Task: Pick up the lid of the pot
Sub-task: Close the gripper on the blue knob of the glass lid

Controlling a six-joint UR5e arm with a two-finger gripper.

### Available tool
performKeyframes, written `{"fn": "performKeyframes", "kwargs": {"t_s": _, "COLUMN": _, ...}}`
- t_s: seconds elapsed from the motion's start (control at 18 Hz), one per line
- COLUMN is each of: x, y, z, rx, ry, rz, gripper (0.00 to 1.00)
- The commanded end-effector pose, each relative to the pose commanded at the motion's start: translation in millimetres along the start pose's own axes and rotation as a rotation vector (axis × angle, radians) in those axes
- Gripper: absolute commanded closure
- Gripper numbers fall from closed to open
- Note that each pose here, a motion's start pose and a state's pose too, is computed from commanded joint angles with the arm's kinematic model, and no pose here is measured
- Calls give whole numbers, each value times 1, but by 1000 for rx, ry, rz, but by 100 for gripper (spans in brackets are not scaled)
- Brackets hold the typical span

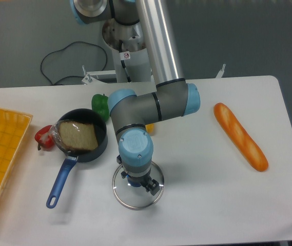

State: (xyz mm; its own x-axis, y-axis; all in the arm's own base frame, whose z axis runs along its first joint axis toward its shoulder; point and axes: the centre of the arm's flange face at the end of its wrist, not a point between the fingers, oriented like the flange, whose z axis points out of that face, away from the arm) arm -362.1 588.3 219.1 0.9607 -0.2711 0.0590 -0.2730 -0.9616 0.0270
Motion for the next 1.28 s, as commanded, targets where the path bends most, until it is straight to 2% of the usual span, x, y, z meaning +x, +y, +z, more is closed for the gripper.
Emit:
{"fn": "performKeyframes", "kwargs": {"t_s": 0.17, "x": 0, "y": 0, "z": 0, "rx": -1, "ry": -1, "rz": 3, "gripper": 0}}
{"fn": "performKeyframes", "kwargs": {"t_s": 0.33, "x": 0, "y": 0, "z": -1, "rx": -1, "ry": -2, "rz": 55, "gripper": 0}}
{"fn": "performKeyframes", "kwargs": {"t_s": 0.61, "x": 1, "y": 1, "z": -1, "rx": -3, "ry": -1, "rz": 84, "gripper": 0}}
{"fn": "performKeyframes", "kwargs": {"t_s": 1.28, "x": 2, "y": 2, "z": 4, "rx": -6, "ry": 7, "rz": 89, "gripper": 0}}
